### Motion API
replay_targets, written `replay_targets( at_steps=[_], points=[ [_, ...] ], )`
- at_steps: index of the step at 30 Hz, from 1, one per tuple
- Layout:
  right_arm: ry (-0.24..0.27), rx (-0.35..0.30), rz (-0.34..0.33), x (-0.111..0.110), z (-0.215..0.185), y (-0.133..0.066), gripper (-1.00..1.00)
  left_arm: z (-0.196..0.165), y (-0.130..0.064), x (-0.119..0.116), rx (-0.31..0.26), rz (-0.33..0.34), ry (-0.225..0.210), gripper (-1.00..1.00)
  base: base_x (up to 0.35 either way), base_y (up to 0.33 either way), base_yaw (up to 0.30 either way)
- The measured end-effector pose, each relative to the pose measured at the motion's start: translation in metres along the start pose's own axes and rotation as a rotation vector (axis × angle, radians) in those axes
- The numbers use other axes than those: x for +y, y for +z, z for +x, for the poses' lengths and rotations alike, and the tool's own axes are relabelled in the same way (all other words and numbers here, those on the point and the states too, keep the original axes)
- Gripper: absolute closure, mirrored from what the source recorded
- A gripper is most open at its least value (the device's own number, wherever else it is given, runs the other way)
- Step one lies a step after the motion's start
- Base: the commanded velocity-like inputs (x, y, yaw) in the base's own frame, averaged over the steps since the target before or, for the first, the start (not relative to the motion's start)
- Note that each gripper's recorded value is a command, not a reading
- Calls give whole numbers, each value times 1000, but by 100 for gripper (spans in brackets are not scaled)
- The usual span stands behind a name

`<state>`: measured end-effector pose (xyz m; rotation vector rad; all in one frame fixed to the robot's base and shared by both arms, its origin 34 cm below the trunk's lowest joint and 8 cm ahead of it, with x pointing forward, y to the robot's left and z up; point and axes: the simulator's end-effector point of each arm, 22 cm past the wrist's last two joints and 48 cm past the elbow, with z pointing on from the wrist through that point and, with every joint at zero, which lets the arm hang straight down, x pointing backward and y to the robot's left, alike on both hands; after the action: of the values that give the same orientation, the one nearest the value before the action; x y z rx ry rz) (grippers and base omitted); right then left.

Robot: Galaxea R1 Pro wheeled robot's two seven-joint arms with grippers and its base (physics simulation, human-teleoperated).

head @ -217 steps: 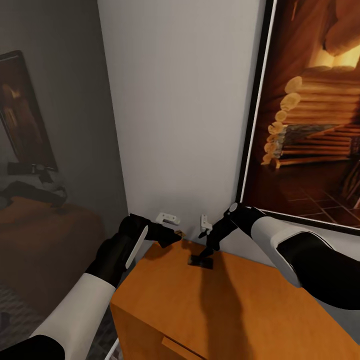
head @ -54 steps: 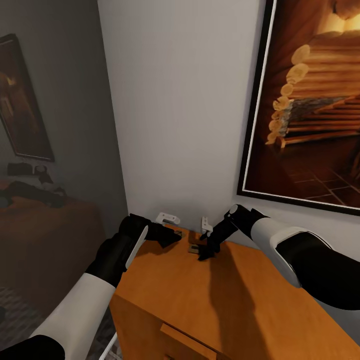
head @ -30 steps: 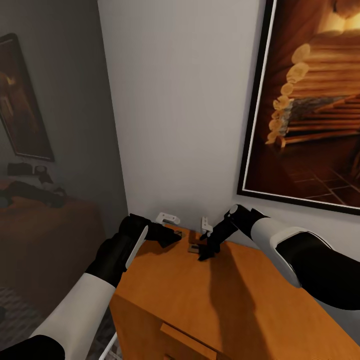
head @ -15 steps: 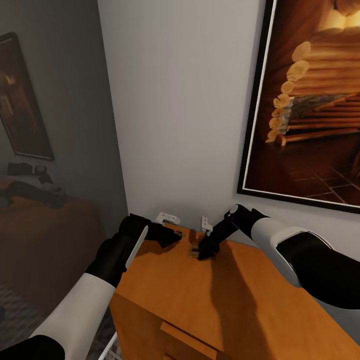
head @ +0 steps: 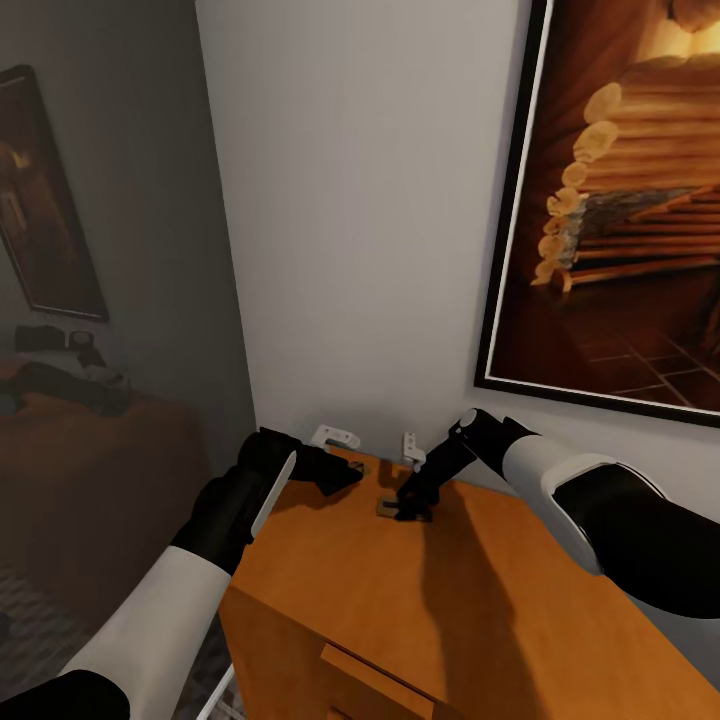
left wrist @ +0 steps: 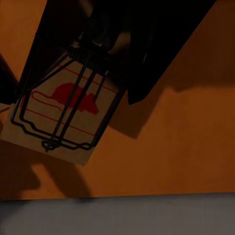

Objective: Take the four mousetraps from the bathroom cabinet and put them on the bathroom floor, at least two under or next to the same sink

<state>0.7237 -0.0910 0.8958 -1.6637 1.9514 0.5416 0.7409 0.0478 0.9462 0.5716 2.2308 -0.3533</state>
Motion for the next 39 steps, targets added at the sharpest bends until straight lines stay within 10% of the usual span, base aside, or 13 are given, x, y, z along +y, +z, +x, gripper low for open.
replay_targets(
  at_steps=[39],
  points=[
    [-8, 23, -9, 2, 2, -4, 100, -4, -3, 0, -1, -2, 1, 100, 0, 0, 0]
  ],
)
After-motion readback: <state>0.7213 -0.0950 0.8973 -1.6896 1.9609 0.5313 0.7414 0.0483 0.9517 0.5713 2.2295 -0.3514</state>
